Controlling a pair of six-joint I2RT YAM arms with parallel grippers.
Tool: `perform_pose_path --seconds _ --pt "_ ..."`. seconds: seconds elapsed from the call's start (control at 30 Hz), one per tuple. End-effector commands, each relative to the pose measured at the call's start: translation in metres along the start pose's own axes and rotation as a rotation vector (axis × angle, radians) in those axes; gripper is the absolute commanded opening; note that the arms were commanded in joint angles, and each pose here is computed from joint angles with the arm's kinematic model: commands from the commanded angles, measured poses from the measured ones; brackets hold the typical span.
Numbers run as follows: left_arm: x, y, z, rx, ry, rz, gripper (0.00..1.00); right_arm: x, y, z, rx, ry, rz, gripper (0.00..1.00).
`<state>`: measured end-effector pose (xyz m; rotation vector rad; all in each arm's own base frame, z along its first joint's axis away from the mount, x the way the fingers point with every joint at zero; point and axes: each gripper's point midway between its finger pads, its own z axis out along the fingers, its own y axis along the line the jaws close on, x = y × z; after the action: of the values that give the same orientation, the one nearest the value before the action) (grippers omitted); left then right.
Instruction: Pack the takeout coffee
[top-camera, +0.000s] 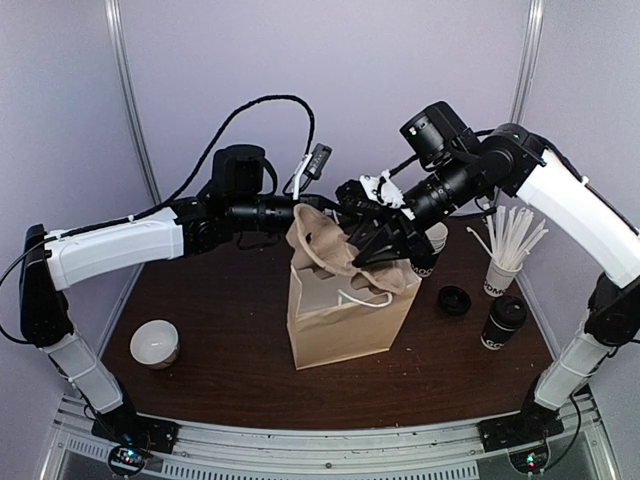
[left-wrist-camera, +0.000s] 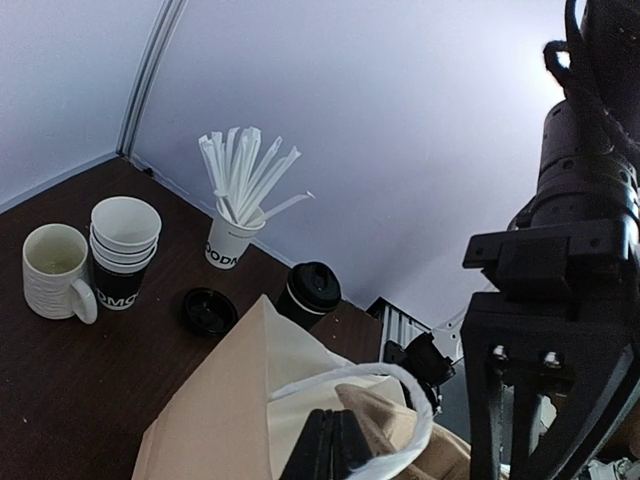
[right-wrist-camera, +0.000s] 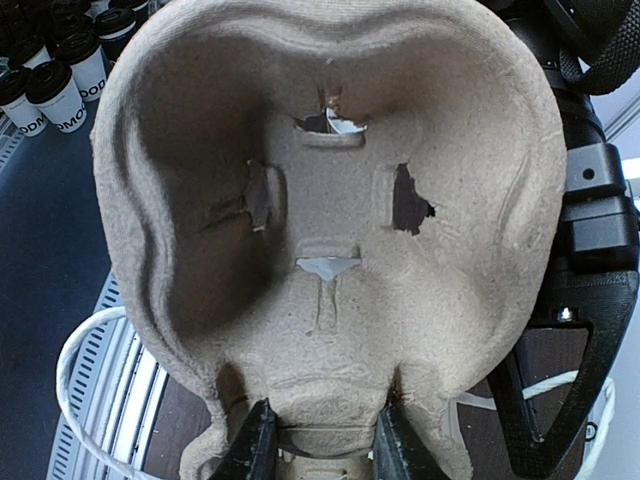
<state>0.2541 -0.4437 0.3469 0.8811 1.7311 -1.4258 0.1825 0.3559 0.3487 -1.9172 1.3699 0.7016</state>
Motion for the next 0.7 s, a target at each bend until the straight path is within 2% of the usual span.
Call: perform_pose_path --seconds 0.0,0.67 --pt "-0.025 -0.023 -0.008 0.058 -0.054 0.046 0.0 -0.008 0.001 0.003 -0.016 -0.041 -0.038 0.26" --pt "-0.026 -0.024 -0.012 0.048 -0.028 0.074 0.0 0.039 0.006 0.019 -0.024 0.09 -0.04 0.23"
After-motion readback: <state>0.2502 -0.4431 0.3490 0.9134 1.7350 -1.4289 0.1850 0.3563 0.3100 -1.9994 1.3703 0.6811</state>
